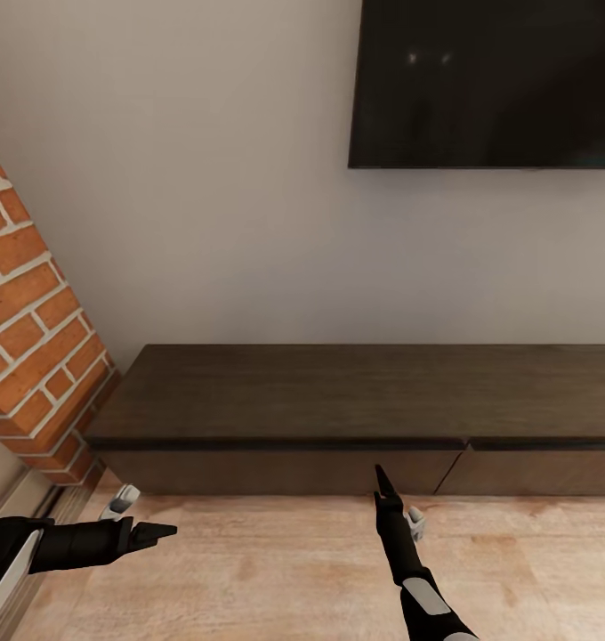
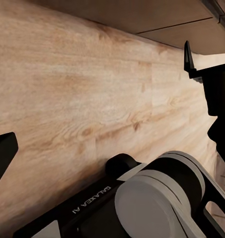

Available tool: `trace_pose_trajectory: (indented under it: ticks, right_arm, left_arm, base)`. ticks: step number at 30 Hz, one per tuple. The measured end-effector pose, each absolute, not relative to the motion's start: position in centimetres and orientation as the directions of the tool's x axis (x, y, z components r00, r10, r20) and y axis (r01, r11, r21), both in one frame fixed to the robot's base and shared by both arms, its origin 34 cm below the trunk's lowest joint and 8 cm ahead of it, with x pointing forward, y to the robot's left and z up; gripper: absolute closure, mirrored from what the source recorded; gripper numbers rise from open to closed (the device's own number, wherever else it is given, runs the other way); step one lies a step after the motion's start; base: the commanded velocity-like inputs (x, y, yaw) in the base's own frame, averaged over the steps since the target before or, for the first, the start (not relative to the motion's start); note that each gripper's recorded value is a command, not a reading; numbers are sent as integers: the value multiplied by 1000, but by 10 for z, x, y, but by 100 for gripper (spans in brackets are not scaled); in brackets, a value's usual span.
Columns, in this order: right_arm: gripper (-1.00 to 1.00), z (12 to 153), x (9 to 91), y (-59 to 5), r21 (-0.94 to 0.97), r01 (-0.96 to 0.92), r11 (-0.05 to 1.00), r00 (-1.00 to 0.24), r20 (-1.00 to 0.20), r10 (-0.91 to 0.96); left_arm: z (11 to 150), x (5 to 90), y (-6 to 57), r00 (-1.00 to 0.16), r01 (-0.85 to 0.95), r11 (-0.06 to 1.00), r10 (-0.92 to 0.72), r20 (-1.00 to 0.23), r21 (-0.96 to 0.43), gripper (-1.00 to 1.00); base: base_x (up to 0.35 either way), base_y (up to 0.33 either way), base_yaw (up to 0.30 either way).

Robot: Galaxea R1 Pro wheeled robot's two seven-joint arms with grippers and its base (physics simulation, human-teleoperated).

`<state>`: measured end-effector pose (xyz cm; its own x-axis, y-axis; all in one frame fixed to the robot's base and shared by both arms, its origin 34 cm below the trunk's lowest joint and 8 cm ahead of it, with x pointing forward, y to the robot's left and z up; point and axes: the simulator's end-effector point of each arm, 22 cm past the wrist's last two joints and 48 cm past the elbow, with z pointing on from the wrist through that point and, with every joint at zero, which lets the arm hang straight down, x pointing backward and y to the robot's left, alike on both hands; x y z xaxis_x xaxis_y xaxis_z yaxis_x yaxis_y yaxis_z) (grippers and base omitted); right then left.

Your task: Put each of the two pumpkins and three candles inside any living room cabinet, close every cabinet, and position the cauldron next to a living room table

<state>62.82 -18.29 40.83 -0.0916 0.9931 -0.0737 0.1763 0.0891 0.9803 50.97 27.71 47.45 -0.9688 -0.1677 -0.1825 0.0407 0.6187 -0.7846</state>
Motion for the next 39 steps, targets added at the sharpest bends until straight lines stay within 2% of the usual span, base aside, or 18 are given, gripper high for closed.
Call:
trace_pose_trajectory:
  ticks: [20, 39]
  right_arm:
    - [-100, 409, 628, -182, 980, 175, 92, -93, -76, 993]
    - [-100, 396, 625, -183, 980, 174, 91, -93, -76, 993]
  left_arm:
    - [478, 509, 274, -969, 47, 604, -165, -182, -796, -100]
    - [466, 507, 276, -968, 45, 602, -171, -184, -797, -100]
  base:
    - [128, 0, 0]
    - [8, 0, 0]
